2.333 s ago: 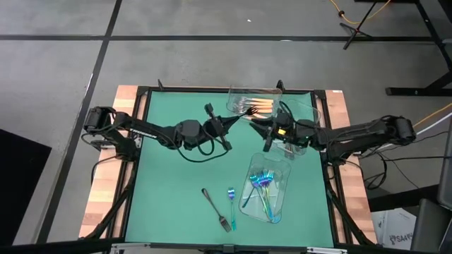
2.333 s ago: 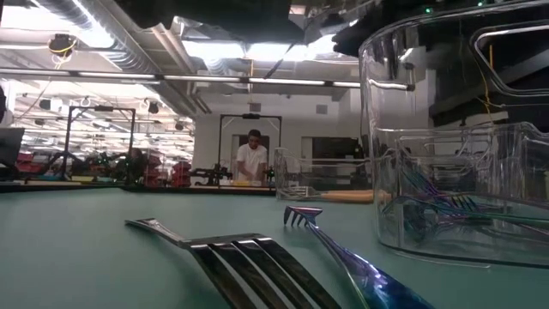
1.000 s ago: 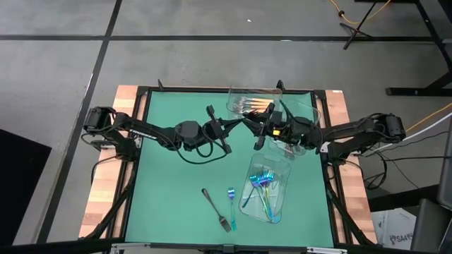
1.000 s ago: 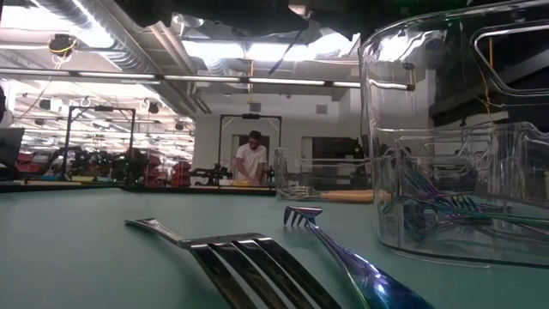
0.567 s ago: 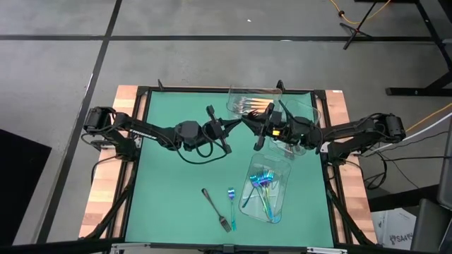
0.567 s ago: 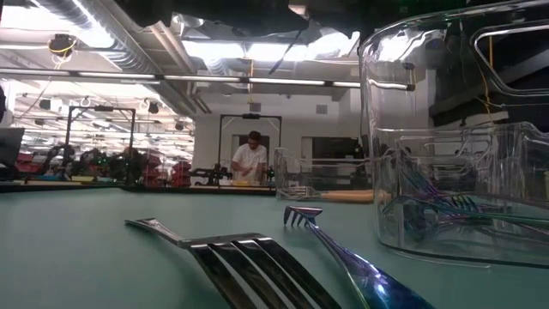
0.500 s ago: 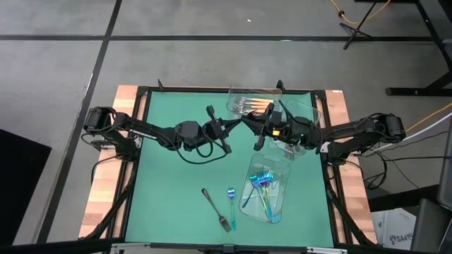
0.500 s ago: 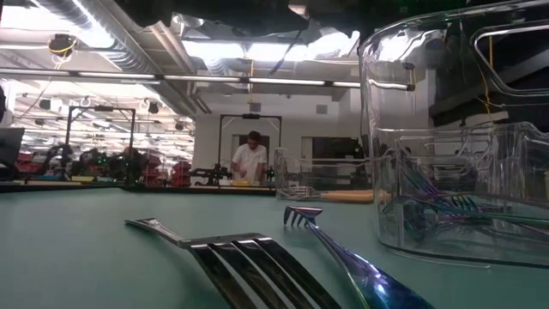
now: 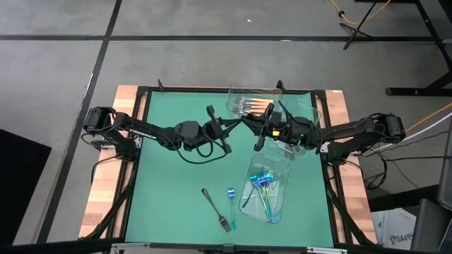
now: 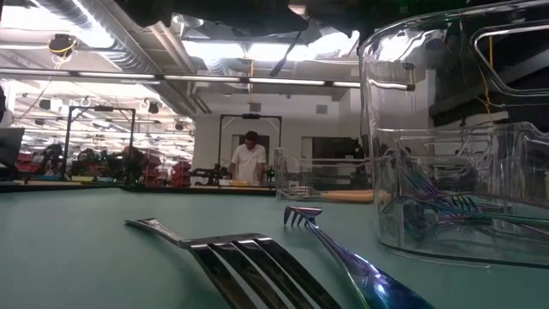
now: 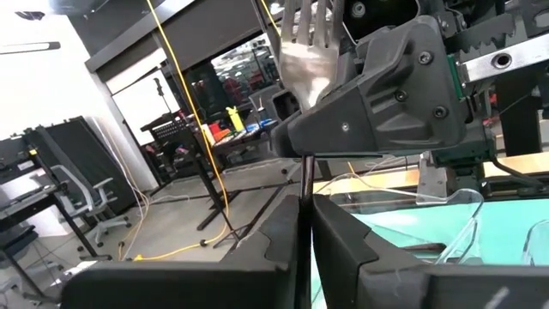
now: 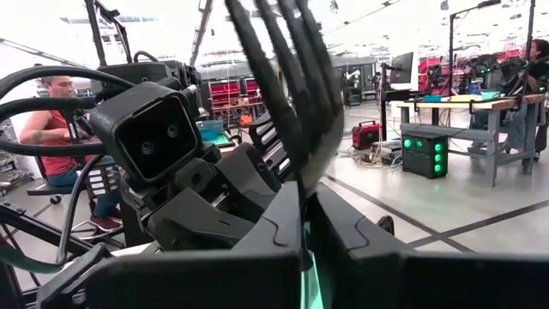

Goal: Sort silverware by color (type)
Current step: Put the black fork into the center transparent bin

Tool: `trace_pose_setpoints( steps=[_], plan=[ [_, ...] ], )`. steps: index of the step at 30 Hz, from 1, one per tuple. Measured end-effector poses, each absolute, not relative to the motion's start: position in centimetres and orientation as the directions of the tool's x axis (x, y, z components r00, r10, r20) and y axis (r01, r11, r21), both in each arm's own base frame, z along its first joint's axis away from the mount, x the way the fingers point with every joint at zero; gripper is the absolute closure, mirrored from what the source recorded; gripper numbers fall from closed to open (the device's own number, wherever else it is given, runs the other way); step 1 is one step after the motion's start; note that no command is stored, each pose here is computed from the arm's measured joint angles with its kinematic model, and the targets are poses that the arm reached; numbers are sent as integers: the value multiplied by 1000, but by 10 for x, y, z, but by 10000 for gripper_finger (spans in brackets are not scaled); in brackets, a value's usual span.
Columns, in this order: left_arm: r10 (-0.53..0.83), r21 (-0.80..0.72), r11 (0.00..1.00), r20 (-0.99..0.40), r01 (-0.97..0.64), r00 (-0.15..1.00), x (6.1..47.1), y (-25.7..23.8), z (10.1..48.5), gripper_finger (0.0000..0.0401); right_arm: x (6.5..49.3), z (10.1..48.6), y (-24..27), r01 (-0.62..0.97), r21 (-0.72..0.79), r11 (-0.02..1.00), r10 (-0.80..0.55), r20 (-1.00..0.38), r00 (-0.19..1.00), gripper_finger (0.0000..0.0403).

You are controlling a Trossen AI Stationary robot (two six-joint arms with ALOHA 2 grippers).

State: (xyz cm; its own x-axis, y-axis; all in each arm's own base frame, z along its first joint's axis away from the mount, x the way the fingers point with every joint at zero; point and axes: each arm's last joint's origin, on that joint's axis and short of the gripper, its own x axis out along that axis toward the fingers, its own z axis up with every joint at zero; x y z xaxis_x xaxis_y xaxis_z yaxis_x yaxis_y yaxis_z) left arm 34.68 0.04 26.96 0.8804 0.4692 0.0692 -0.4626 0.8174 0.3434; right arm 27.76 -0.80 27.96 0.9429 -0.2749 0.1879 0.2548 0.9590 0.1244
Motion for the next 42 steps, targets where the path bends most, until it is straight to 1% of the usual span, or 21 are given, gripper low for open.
trace_pose_setpoints(
  steps=[6,12,22,29,36,42],
  plan=[
    [473,343,815,68,-466,878,347,1,270,354,277,280,-9,287,131,949,-308,186,933,402],
    [472,344,816,68,-465,879,347,1,269,342,277,280,-9,291,132,948,-312,187,932,403],
    [468,345,818,67,-461,881,347,0,269,342,266,293,-10,327,156,932,-356,227,906,403],
    [468,345,818,67,-461,881,347,0,269,340,246,306,-12,399,151,905,-421,176,890,403],
    [470,344,817,67,-462,880,347,1,269,339,216,318,-15,494,142,858,-509,111,853,403],
    [470,344,817,68,-463,880,347,1,269,338,184,326,-17,560,219,799,-584,60,809,403]
  ],
)
